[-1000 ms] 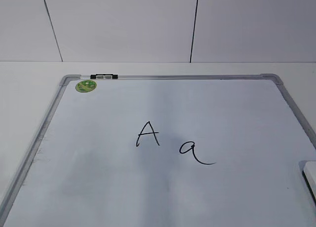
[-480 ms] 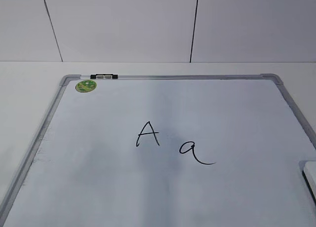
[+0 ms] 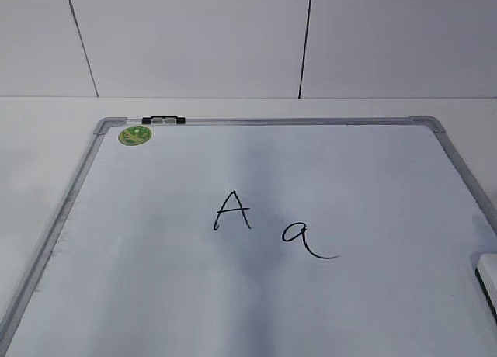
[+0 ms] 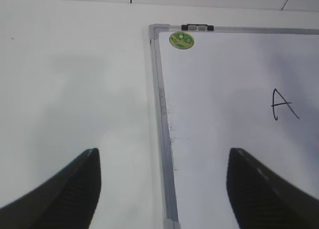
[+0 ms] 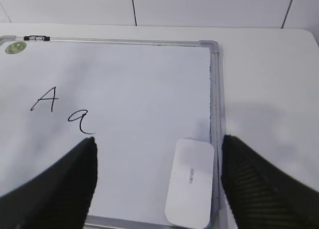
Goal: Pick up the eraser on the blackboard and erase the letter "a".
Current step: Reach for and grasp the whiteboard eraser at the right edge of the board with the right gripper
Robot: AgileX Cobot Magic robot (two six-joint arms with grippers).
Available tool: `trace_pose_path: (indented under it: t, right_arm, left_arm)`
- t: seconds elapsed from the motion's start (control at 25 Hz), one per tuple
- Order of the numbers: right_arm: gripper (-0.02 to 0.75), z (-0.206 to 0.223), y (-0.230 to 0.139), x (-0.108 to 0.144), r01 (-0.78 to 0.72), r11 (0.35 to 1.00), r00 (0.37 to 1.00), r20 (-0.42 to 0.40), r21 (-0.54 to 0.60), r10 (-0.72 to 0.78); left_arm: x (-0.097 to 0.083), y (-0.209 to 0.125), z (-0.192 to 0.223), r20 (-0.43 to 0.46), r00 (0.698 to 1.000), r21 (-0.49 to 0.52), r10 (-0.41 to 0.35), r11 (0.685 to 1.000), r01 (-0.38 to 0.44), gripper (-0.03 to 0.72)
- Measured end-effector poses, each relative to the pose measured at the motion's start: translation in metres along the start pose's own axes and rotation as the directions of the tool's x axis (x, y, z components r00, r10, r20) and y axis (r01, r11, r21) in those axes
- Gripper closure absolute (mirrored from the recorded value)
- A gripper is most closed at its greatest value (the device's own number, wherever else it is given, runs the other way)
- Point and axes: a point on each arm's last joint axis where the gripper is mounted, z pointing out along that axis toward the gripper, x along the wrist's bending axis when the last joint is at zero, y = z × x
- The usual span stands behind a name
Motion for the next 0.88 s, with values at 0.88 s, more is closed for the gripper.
trace_pose_path:
  t: [0.88]
  right_arm:
    - [0.146, 0.095, 0.067, -0.013, -0.163, 0.862, 0.984, 0.022, 0.48, 0.174]
  left_arm:
    - [0.016, 0.048, 0.162, -0.014, 0.998, 0.445, -0.06, 0.893, 0.06, 0.114]
